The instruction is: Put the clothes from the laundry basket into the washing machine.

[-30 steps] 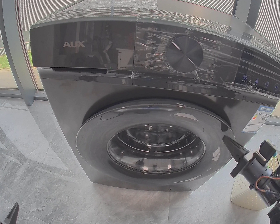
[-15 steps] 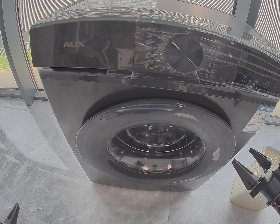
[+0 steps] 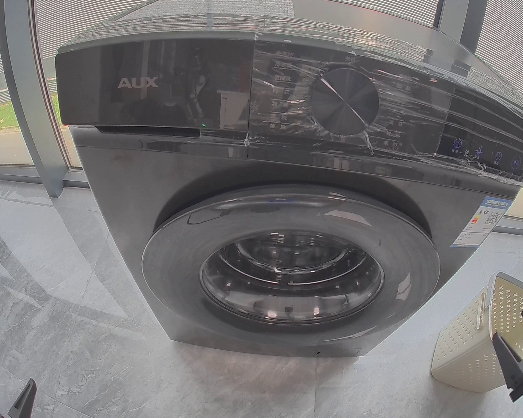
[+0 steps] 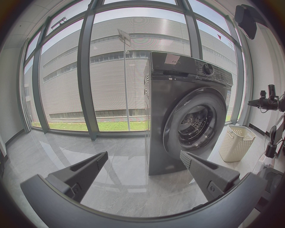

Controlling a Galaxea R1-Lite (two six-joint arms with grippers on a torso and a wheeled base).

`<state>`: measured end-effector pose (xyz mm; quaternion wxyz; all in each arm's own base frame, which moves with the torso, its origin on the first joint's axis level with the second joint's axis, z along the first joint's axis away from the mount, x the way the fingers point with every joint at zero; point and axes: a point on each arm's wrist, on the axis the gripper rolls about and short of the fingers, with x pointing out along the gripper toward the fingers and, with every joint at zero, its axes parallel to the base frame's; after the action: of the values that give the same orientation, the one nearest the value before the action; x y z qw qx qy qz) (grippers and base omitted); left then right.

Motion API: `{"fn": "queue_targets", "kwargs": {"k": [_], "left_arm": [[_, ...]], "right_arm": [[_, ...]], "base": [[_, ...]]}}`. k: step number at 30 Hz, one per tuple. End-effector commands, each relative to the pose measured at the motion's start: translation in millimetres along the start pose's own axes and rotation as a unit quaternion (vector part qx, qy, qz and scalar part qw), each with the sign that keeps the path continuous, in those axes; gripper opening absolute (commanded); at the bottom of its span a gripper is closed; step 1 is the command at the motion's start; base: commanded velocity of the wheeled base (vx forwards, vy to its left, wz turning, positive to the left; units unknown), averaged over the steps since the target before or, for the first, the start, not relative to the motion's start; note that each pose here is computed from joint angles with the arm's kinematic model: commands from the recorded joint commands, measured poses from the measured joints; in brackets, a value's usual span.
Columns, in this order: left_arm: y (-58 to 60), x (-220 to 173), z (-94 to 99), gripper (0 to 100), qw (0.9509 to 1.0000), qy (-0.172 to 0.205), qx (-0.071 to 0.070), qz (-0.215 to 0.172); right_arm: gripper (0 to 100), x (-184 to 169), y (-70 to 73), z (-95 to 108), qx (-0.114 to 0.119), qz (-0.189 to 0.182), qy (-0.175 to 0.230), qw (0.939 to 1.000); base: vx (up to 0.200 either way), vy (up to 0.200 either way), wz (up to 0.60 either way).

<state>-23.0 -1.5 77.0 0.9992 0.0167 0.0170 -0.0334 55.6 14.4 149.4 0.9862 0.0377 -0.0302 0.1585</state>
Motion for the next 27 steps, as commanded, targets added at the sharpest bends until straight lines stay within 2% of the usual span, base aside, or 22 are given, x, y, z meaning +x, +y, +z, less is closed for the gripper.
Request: {"fn": "queue_targets", "kwargs": {"k": [1, 4, 7, 10, 12, 16, 17, 18, 21, 22, 27], "left_arm": [[-0.1, 0, -5.2, 100, 1.0000, 0.002, 0.002, 0.002], [-0.1, 0, -5.2, 100, 1.0000, 0.002, 0.002, 0.002], [-0.1, 0, -5.1, 100, 1.0000, 0.001, 0.002, 0.002], [-0.1, 0, -5.0, 100, 1.0000, 0.002, 0.002, 0.002], [-0.1, 0, -5.2, 100, 1.0000, 0.002, 0.003, 0.002], [-0.2, 0, -5.2, 100, 1.0000, 0.002, 0.007, 0.001], [-0.2, 0, -5.2, 100, 1.0000, 0.002, 0.008, 0.002], [-0.2, 0, -5.2, 100, 1.0000, 0.002, 0.008, 0.002], [-0.1, 0, -5.2, 100, 1.0000, 0.002, 0.009, 0.002], [-0.1, 0, -5.0, 100, 1.0000, 0.002, 0.009, 0.002], [-0.1, 0, -5.0, 100, 1.0000, 0.002, 0.009, 0.002]], "right_arm": [[100, -64, 6.1, -18, -0.025, -0.049, -0.092, 0.9943], [100, -78, 8.1, -31, -0.028, -0.051, -0.101, 0.9932], [100, -79, 8.2, -33, -0.023, -0.054, -0.100, 0.9933], [100, -79, 7.0, -34, -0.018, -0.100, -0.099, 0.9899], [100, -81, 8.8, -43, -0.027, -0.138, -0.078, 0.9870], [100, -84, 7.6, -61, -0.012, -0.145, -0.010, 0.9894], [100, -84, 7.4, -61, -0.011, -0.150, -0.012, 0.9886], [100, -84, 7.2, -61, -0.013, -0.154, -0.013, 0.9878], [100, -84, 6.1, -67, -0.024, -0.173, 0.017, 0.9845], [100, -84, 5.9, -70, -0.037, -0.172, 0.036, 0.9838], [100, -84, 5.9, -68, -0.038, -0.169, 0.029, 0.9844]], "base": [[0.000, 0.000, 0.00], [0.000, 0.000, 0.00], [0.000, 0.000, 0.00], [0.000, 0.000, 0.00], [0.000, 0.000, 0.00], [0.000, 0.000, 0.00], [0.000, 0.000, 0.00], [0.000, 0.000, 0.00], [0.000, 0.000, 0.00], [0.000, 0.000, 0.00], [0.000, 0.000, 0.00]]}}
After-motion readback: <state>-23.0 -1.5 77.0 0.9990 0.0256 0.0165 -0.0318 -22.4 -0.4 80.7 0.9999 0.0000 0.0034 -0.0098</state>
